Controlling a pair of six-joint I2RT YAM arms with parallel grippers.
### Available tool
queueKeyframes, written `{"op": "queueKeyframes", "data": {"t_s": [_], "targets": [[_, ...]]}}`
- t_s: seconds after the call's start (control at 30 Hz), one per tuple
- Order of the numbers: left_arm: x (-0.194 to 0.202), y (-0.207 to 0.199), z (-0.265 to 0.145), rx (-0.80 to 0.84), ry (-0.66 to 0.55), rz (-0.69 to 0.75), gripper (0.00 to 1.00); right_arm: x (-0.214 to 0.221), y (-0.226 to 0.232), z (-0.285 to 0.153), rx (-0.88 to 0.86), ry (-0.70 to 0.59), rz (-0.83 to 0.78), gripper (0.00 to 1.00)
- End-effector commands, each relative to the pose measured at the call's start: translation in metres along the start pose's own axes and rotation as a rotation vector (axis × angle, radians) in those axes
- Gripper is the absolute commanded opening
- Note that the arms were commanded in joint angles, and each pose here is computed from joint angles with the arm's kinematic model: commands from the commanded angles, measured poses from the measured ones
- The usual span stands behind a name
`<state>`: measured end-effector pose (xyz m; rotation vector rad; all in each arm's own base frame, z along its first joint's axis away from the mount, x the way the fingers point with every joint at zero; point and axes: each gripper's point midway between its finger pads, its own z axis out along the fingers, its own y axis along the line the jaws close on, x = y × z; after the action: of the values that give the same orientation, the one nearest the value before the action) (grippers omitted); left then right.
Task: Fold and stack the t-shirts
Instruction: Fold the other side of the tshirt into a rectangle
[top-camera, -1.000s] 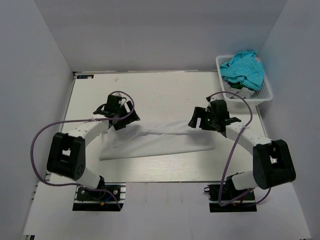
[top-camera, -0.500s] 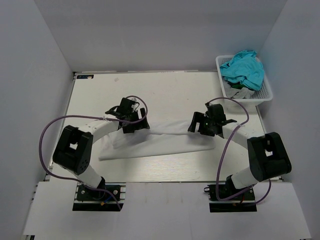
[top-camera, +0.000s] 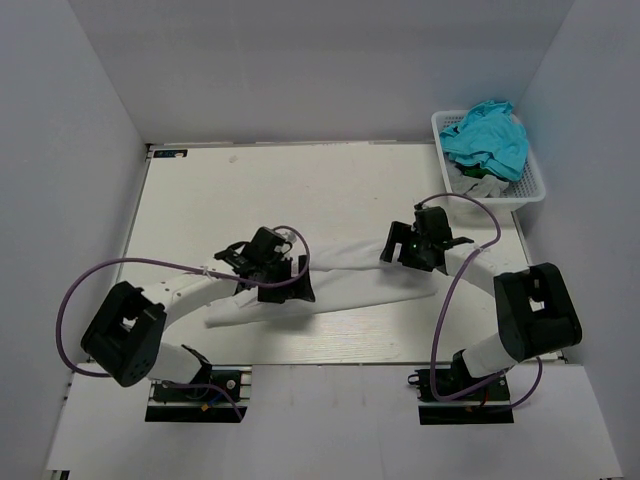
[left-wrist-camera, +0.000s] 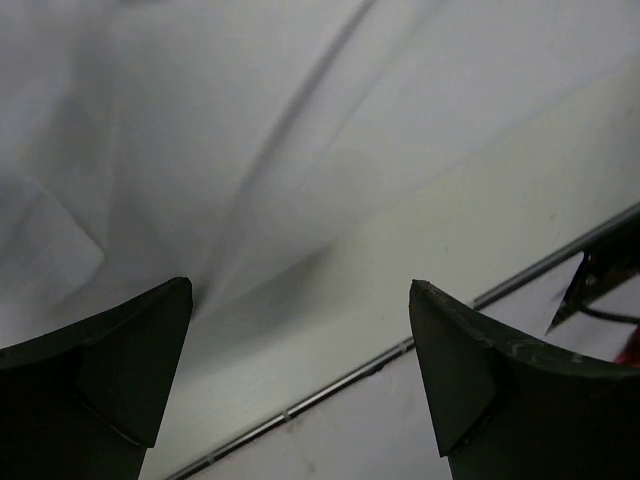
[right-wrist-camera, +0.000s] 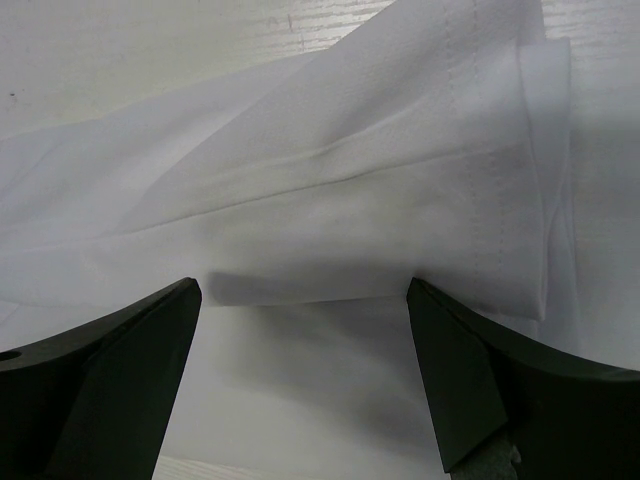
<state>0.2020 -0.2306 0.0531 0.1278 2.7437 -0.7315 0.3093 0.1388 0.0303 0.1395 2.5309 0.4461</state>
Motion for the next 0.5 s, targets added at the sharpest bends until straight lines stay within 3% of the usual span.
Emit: {"op": "queueKeyframes", "data": {"t_s": [0.0, 0.23, 0.33, 0.47], "targets": [[0.021, -0.023, -0.014, 0.078, 0.060, 0.055, 1.00, 0.010, -0.022, 0.004, 0.098, 0.046, -0.006, 0.90], [-0.059, 0.003, -0.054, -0.274, -0.268, 0.018, 1.00, 0.008, -0.023, 0.002, 0.100, 0.044, -0.020, 0.90], [-0.087, 0.013, -0.070, -0.346, -0.381, -0.022, 1.00, 0.006, -0.024, 0.001, 0.104, 0.044, -0.022, 0.90], [-0.096, 0.013, -0.055, -0.373, -0.363, -0.021, 1.00, 0.005, -0.022, 0.001, 0.100, 0.039, -0.022, 0.90]]}}
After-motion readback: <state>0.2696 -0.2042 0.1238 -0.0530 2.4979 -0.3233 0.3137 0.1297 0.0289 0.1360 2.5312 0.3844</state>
